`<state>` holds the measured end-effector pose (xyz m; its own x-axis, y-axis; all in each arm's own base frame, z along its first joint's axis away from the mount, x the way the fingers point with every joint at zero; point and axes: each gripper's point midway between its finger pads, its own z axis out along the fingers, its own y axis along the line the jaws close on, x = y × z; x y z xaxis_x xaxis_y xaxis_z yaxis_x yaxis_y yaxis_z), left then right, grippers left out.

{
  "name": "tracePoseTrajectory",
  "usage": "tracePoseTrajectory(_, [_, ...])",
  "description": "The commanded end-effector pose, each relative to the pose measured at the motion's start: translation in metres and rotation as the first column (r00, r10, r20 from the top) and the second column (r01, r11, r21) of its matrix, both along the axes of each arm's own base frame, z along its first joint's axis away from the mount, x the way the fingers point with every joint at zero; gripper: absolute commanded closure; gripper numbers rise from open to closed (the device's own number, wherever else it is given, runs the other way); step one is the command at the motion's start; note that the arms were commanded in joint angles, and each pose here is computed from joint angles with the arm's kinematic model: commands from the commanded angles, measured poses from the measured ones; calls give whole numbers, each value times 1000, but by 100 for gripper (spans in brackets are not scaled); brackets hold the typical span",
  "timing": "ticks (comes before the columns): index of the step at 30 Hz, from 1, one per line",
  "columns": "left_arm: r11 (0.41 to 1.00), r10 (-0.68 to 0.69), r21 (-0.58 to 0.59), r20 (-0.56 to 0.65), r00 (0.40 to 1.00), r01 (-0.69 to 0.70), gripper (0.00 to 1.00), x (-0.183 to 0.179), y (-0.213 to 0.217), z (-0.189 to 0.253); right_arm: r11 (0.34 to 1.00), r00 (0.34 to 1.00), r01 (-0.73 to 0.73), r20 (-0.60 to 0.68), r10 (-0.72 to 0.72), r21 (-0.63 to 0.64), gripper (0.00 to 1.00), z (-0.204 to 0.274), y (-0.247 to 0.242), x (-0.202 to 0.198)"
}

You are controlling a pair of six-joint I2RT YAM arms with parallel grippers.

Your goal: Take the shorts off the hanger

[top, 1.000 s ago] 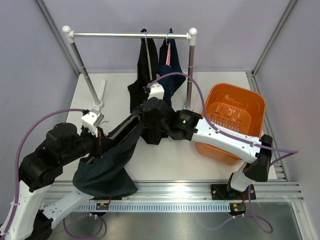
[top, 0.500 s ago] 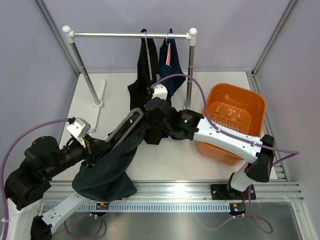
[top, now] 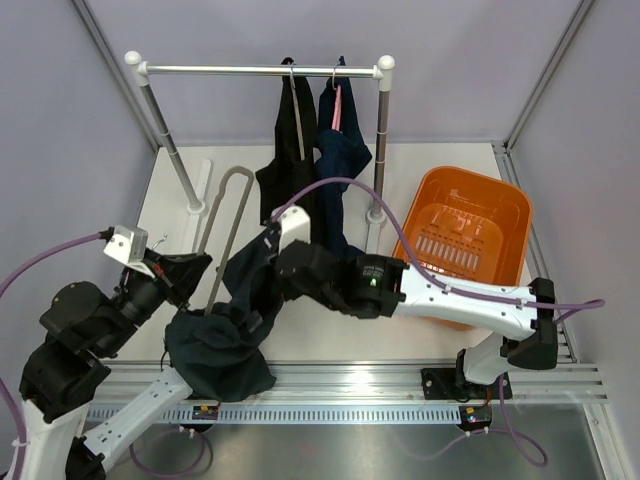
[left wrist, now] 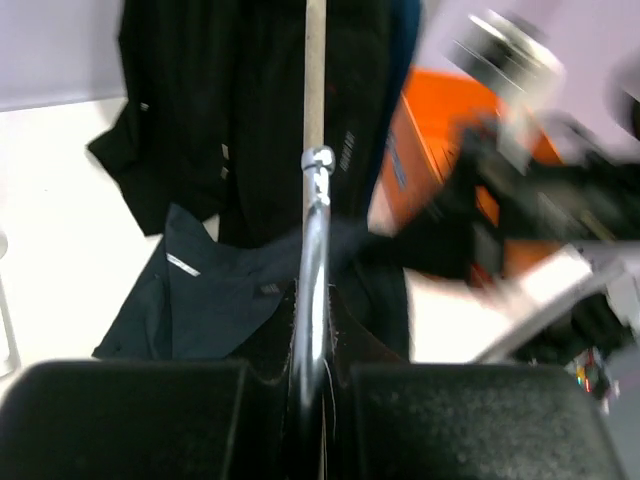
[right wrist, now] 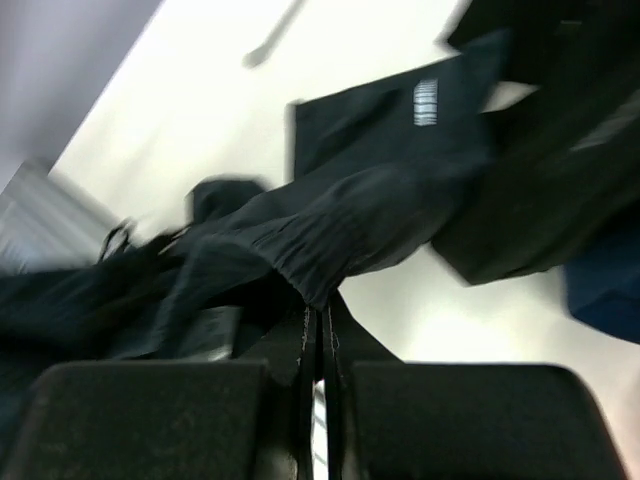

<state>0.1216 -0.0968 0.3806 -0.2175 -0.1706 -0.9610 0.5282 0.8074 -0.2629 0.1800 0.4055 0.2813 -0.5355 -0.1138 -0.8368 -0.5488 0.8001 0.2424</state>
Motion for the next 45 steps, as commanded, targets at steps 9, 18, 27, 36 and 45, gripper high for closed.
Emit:
tracePoseTrajectory(9, [941,277,-209,17,961,-268,100,68,4,22,918,907,-398,152,393,-1,100,70,32,-119])
tracePoseTrajectory(18, [807,533,-332,56,844,-488,100,84,50,53,844,820,-529,202,536,-89,100,77,23,-165])
tracePoseTrajectory(27, [648,726,-410,79,683,-642,100,102,82,74,799,763,-578,239,601,-163,100,93,-13,-192])
tracePoseTrajectory(36, [522,842,-442,128,524,-730,100,114,103,98,880,835,-451,276,475,-150,100,119,-80,-172])
tracePoseTrajectory(45, [573,815,-379,171,554,-726,100,121,96,102,967,909,-241,330,254,-81,100,143,-137,-129])
